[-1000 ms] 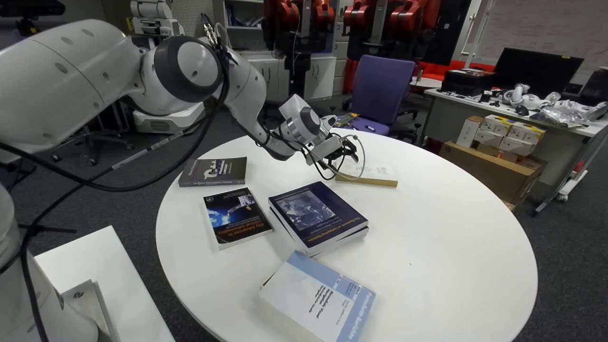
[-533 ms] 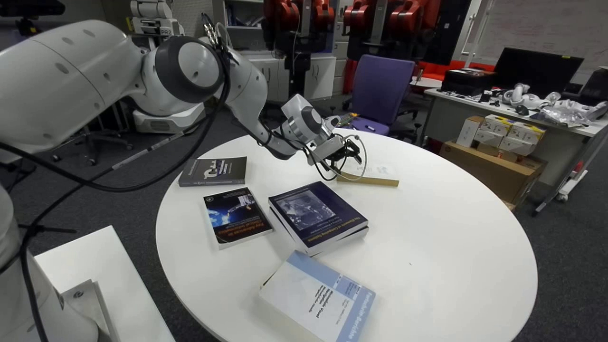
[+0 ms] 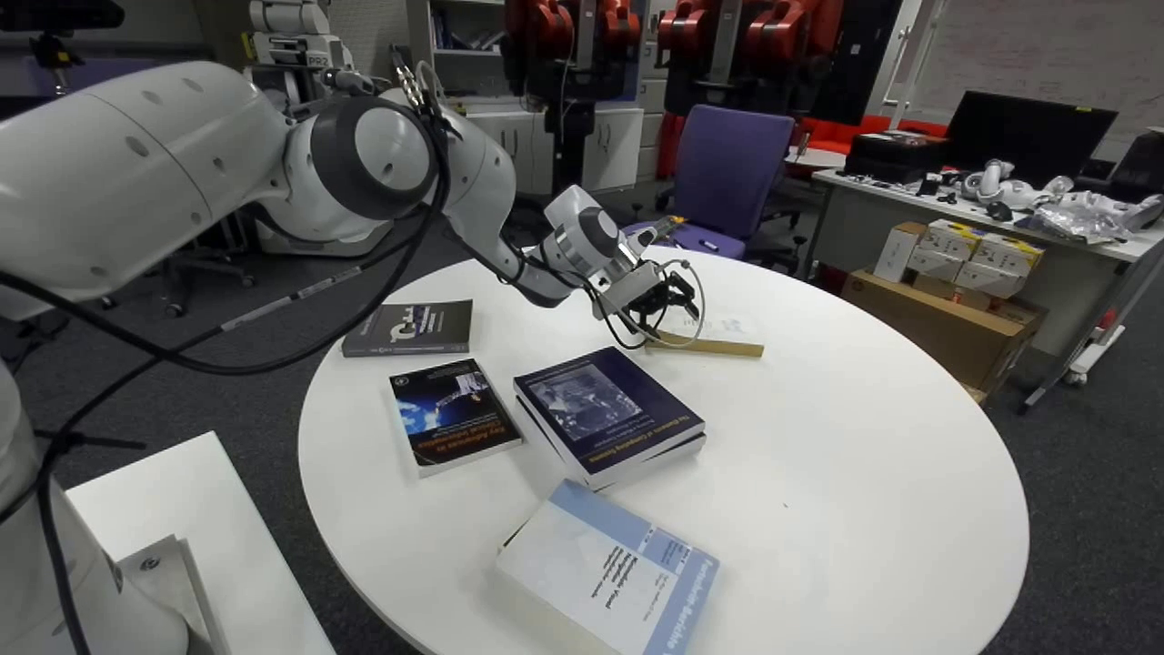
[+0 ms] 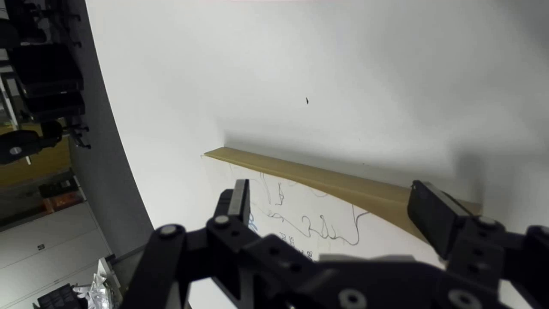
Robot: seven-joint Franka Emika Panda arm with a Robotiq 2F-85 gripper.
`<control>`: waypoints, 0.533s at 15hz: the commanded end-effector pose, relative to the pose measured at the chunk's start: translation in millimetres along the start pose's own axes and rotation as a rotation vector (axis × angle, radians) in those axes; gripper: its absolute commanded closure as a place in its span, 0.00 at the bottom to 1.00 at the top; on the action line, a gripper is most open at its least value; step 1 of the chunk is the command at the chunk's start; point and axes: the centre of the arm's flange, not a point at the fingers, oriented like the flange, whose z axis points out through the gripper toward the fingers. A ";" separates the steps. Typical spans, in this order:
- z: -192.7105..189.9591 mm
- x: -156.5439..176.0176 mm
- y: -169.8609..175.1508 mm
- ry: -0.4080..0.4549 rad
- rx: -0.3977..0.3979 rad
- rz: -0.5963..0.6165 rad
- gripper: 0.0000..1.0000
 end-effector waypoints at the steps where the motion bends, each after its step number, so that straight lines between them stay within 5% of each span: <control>1: 9.6 21.3 5.6 -0.007 -0.051 -0.006 0.00; 8: 2.6 36.0 -1.0 0.021 -0.090 -0.032 0.00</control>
